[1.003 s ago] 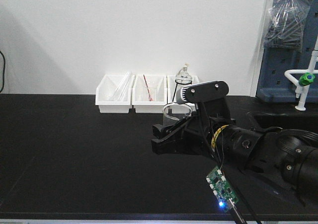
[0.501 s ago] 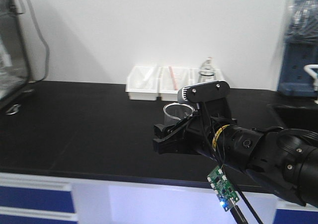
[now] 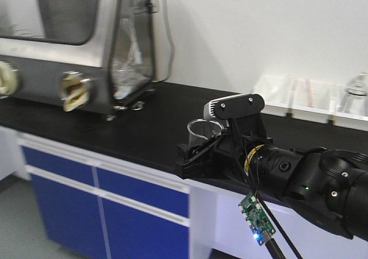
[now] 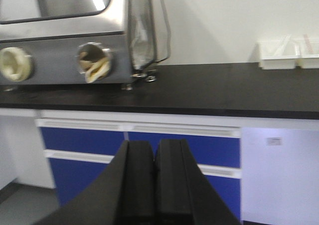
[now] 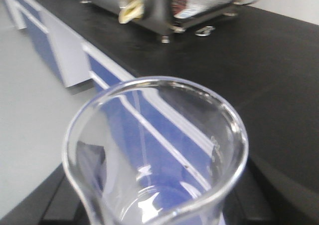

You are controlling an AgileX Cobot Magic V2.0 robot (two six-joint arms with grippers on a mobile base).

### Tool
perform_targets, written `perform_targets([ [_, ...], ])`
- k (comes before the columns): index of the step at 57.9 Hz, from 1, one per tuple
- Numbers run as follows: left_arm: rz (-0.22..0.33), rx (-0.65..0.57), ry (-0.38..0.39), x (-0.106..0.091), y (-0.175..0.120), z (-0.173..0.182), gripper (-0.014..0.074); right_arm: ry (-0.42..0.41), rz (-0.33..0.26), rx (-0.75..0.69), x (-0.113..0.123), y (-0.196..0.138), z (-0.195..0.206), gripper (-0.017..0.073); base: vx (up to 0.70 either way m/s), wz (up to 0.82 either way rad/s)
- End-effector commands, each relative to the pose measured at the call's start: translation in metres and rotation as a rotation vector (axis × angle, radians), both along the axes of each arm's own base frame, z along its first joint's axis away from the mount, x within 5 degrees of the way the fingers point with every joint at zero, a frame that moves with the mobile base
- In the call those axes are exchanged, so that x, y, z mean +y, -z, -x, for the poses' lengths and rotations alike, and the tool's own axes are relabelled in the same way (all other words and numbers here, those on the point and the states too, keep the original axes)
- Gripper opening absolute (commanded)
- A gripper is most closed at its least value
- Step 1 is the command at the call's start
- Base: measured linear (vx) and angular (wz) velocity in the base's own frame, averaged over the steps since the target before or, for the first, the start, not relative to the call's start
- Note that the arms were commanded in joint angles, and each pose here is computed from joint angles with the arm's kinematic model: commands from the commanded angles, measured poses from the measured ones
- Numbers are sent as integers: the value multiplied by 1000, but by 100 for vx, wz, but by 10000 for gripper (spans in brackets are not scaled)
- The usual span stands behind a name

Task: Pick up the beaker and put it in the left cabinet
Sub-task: 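Hold the beaker in the right gripper while the base turns away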

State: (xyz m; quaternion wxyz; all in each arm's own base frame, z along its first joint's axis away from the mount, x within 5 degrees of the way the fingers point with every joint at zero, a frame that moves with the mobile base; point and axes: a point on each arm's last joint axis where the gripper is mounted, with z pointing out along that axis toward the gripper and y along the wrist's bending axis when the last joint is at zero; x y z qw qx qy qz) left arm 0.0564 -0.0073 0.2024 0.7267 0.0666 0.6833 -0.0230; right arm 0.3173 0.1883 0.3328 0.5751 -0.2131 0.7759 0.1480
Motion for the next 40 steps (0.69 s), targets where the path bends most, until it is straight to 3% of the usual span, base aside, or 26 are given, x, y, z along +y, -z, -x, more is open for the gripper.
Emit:
perform_targets([
  [1,21,-82,-1,0,-3,1,1,-40,-72,-111,0,-32,7,-9,-11,62],
  [40,21,-82,-1,0,-3,1,1,-40,-72,-111,0,-32,7,-9,-2,55],
])
